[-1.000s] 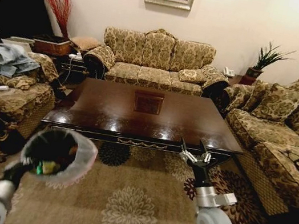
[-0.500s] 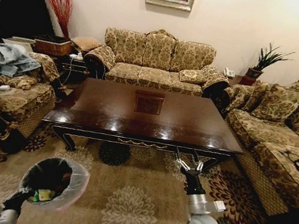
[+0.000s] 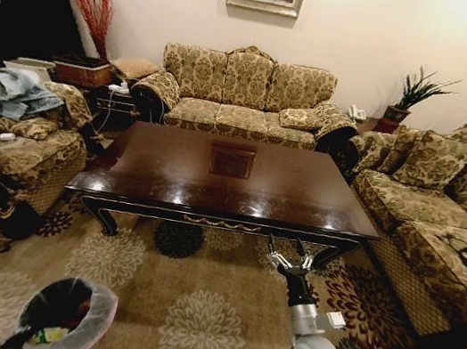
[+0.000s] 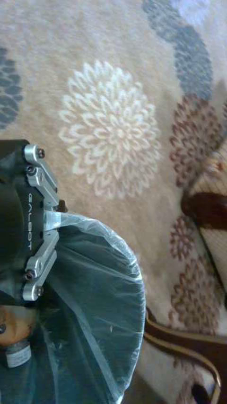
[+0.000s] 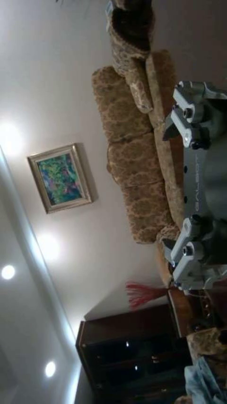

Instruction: Move to the front of the table and place the trash on the table into the trash bin.

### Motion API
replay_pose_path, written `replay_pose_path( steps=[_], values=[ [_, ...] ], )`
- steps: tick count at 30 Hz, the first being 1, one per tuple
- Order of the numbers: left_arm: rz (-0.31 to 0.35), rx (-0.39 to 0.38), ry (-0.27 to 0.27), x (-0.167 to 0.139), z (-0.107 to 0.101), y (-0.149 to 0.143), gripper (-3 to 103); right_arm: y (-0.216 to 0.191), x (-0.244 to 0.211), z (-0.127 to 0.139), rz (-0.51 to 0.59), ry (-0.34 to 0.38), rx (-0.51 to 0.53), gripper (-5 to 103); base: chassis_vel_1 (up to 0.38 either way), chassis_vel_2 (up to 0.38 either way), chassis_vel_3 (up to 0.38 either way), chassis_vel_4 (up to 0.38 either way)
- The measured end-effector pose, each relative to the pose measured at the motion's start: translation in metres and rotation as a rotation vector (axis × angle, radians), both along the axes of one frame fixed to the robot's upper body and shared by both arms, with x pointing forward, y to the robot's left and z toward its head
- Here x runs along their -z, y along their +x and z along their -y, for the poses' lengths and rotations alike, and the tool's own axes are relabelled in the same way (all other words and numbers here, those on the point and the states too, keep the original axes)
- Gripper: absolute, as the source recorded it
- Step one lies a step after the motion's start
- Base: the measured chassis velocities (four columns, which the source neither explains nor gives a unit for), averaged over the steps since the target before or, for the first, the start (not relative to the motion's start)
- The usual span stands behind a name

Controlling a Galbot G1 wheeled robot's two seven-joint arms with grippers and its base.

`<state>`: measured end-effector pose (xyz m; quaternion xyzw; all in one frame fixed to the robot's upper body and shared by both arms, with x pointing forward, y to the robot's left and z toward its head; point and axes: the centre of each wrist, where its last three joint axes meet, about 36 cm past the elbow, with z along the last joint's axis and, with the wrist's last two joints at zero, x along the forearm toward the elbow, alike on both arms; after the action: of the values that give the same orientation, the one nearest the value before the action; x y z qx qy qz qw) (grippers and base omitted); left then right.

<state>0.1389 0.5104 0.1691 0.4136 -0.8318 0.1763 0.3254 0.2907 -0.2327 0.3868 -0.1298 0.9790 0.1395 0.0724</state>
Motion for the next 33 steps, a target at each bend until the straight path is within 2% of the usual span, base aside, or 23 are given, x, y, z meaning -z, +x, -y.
replay_pose_path(
  steps=[5, 9, 14, 16, 19, 25, 33],
  values=[
    [0.014, -0.037, -0.066, 0.009, 0.001, 0.015, 2, -0.006, -0.002, -0.001, -0.006, -0.002, 0.017, 100, 0.0, 0.0, 0.0, 0.0],
    [0.013, -0.049, -0.088, 0.017, 0.008, 0.026, 2, -0.011, -0.002, -0.003, -0.014, -0.003, 0.024, 100, 0.0, 0.0, 0.0, 0.0],
    [-0.019, -0.059, -0.091, 0.03, 0.014, 0.029, 2, -0.017, -0.002, -0.002, -0.02, -0.005, 0.033, 100, 0.0, 0.0, 0.0, 0.0],
    [-0.058, -0.054, -0.071, 0.042, 0.016, 0.025, 2, -0.02, -0.004, 0.002, -0.019, -0.01, 0.043, 100, 0.0, 0.0, 0.0, 0.0],
    [-0.079, -0.05, -0.06, 0.049, 0.017, 0.022, 2, -0.022, -0.004, 0.006, -0.02, -0.013, 0.053, 100, 0.0, 0.0, 0.0, 0.0],
    [-0.097, -0.056, -0.066, 0.059, 0.019, 0.018, 2, -0.028, -0.003, 0.009, -0.025, -0.012, 0.065, 100, 0.0, 0.0, 0.0, 0.0],
    [-0.09, -0.07, -0.084, 0.071, 0.032, 0.026, 2, -0.038, -0.003, 0.012, -0.038, -0.016, 0.08, 100, 0.0, 0.0, 0.0, 0.0]
  ],
)
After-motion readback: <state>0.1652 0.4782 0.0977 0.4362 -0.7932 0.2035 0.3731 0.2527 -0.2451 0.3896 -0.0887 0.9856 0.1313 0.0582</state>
